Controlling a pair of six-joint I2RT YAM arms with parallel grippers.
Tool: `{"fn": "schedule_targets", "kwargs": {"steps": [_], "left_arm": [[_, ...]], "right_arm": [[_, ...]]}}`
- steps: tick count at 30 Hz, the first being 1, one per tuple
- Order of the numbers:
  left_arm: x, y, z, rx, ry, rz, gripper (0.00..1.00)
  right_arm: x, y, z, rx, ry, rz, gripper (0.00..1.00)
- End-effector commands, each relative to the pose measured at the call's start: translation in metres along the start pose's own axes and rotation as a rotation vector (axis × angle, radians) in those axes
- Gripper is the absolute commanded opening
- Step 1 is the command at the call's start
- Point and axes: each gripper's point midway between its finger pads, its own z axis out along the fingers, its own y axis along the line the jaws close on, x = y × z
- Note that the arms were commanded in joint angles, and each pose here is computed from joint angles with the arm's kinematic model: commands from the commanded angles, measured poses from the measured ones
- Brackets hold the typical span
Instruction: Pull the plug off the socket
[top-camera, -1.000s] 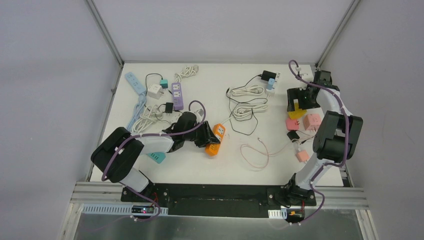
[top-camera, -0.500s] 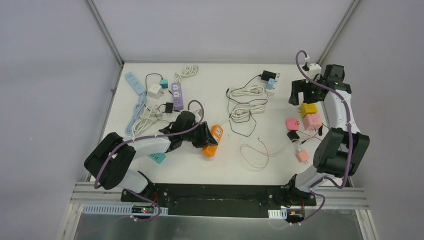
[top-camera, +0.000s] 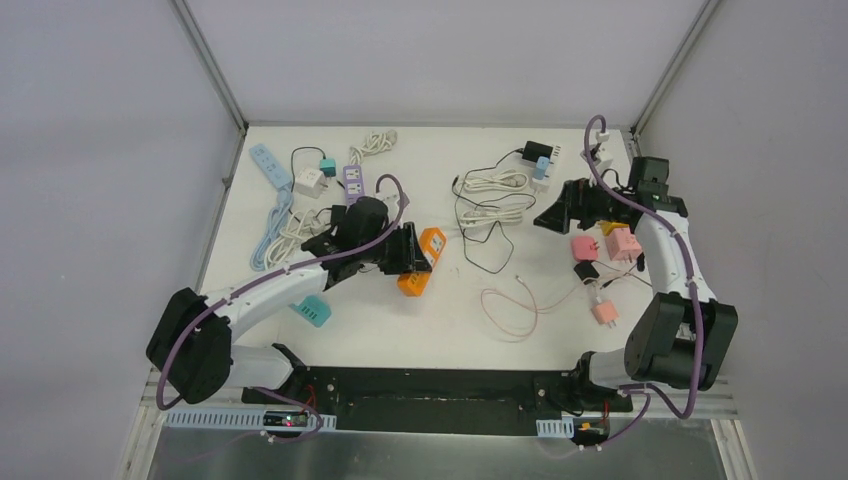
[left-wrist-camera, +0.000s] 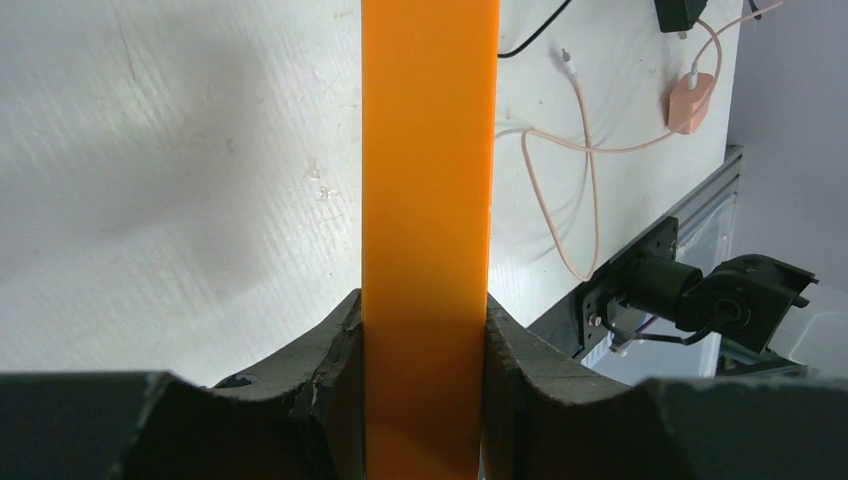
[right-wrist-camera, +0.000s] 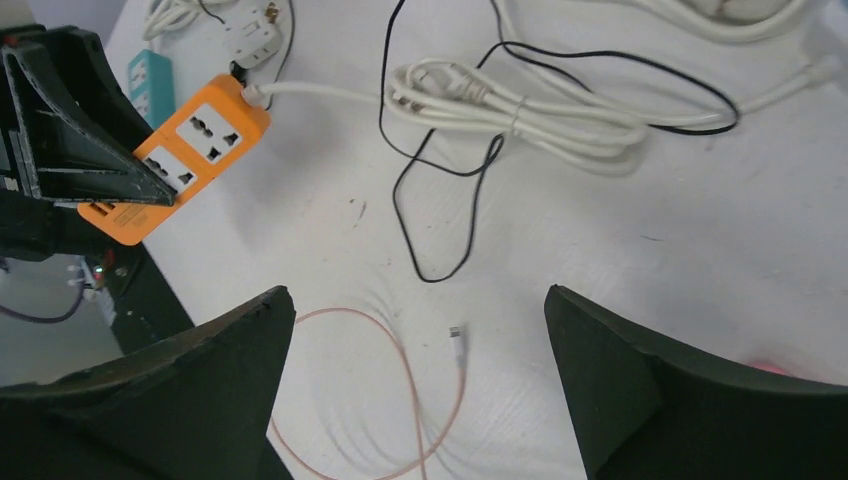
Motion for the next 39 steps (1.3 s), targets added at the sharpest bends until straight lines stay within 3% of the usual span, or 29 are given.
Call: {"fn": "schedule_targets", "kwargs": {"steps": [1, 12, 27, 39], "left_arm": [[-0.04, -0.032, -0.03, -0.003, -0.107, 0.151, 0.0], [-0.074, -0.055, -0.074, -0.091, -0.173, 0.259, 0.0], [-0.158, -0.071, -0.163, -0.318, -0.359, 0.399, 0.0], [-0.178, -0.031, -0.174, -0.367, -0.343, 0.351, 0.0]], "right_arm": [[-0.007, 0.034, 0.008, -0.153, -0.07, -0.013, 1.0], [-0.006, 0.058, 0.028, -0.261, -0.089, 0.046, 1.0], [0.009, 0.061, 0.035, -0.31, -0.09, 0.082, 1.0], [0.014, 0.059, 0.037, -0.313, -0.086, 0.075, 1.0]]}}
